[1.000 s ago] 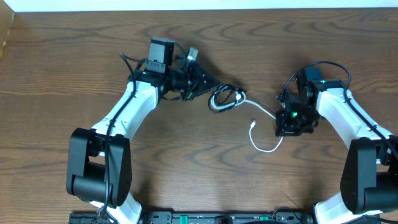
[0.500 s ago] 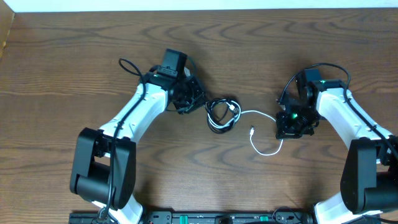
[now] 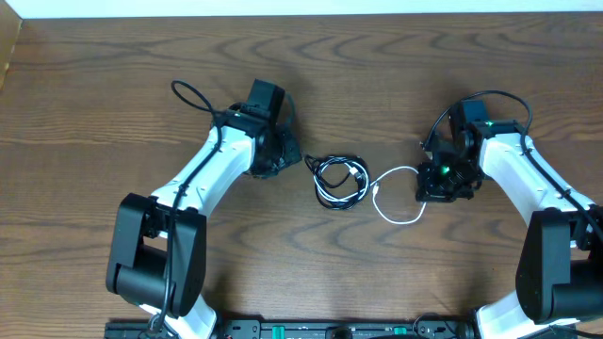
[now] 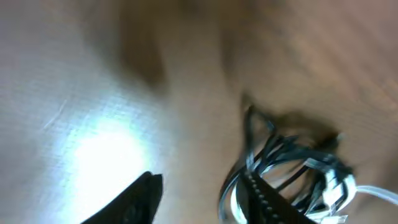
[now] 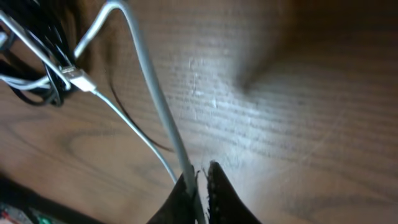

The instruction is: Untangle cables

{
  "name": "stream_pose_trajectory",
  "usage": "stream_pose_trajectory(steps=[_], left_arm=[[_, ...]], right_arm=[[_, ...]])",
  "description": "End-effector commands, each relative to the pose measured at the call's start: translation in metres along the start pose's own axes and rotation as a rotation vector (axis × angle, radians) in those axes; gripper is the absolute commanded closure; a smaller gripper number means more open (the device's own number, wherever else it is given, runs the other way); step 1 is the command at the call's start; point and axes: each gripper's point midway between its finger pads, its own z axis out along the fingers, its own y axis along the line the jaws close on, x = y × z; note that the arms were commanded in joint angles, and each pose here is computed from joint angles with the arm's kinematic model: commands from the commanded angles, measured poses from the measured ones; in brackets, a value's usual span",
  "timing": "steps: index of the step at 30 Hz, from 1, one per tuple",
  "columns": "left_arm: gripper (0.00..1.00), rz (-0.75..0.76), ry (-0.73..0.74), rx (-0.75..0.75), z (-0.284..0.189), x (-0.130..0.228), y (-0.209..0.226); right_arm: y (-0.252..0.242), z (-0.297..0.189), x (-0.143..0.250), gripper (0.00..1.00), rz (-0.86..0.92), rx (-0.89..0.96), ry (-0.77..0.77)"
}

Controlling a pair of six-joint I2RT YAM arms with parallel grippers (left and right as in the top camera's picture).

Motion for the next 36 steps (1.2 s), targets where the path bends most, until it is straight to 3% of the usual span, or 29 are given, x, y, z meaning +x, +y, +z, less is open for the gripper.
stream_pose_trajectory(steps=[1, 7, 18, 25, 33, 36], left_arm=[[0.57, 0.054, 0.107, -0.009, 0.003, 0.028, 0.004], [0.57, 0.074, 0.142, 0.013, 0.009, 0.057, -0.023], [0.62, 0.074, 0.079, -0.015, 0.016, 0.063, -0.036], [0.67, 0.061, 0.075, -0.046, 0.021, 0.073, -0.036], [0.81, 0.019, 0.084, -0.136, 0.045, 0.083, -0.024], [0.81, -0.002, 0.063, -0.175, 0.051, 0.079, -0.016]], right_arm=[[0.005, -0.006, -0.010, 0.92, 0.018, -0.009, -0.049], [0.004, -0.006, -0.019, 0.80, 0.028, -0.003, -0.086], [0.001, -0.006, -0.021, 0.60, 0.027, 0.016, -0.092], [0.001, -0.006, -0.021, 0.55, 0.027, 0.016, -0.091], [0.001, -0.006, -0.020, 0.53, 0.026, 0.016, -0.091], [0.001, -0.006, -0.020, 0.53, 0.027, 0.016, -0.091]])
